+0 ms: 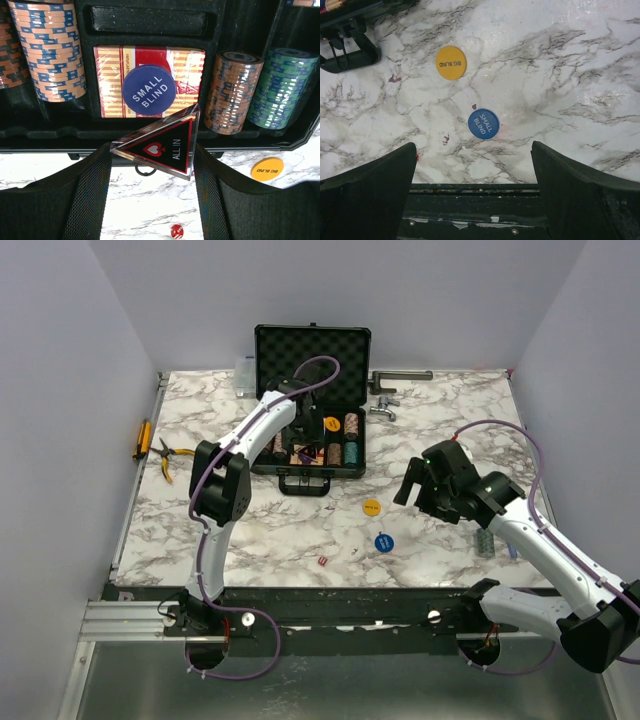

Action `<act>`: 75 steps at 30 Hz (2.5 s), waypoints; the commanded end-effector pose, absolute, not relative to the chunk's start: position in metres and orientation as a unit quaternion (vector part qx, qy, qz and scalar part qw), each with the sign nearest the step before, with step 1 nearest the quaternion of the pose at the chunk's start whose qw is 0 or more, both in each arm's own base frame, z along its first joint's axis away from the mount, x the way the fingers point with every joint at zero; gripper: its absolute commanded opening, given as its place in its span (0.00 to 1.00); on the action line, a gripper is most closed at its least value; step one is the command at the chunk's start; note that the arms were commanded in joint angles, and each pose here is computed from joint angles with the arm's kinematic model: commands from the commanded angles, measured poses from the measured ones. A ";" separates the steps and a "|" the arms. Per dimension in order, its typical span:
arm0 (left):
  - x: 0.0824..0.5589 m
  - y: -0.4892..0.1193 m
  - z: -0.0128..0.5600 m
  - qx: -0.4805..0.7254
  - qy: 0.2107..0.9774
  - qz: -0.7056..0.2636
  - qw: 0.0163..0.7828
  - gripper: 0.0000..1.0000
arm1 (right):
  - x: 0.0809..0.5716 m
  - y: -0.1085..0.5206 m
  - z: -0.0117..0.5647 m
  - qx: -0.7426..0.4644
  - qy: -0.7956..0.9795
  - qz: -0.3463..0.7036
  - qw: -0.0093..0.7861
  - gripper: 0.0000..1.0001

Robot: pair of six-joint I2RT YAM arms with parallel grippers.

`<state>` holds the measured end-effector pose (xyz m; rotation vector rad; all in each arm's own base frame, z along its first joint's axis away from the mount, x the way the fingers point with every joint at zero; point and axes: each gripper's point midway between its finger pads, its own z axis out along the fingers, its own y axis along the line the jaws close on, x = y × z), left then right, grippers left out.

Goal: Pack up texas hold em set

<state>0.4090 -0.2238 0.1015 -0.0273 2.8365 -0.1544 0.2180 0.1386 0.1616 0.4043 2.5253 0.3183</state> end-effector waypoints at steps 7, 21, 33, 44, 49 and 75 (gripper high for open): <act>0.422 -0.221 0.108 -0.054 0.984 -0.068 0.154 0.04 | 0.219 0.141 0.158 0.140 0.944 0.116 0.276 1.00; 0.425 -0.221 0.112 -0.058 0.983 -0.078 0.154 0.38 | 0.218 0.142 0.155 0.142 0.944 0.118 0.272 0.99; 0.424 -0.219 0.116 -0.054 0.983 -0.082 0.156 0.83 | 0.217 0.141 0.154 0.145 0.944 0.118 0.272 0.99; 0.420 -0.215 0.158 -0.056 0.974 -0.097 0.199 0.87 | 0.220 0.145 0.157 0.143 0.942 0.127 0.277 0.99; 0.403 -0.200 0.190 -0.056 0.965 -0.098 0.236 0.88 | 0.223 0.154 0.160 0.102 0.947 0.138 0.271 1.00; 0.219 -0.100 0.234 -0.030 0.903 -0.139 0.406 0.98 | 0.259 0.202 0.106 0.035 0.974 0.126 0.183 1.00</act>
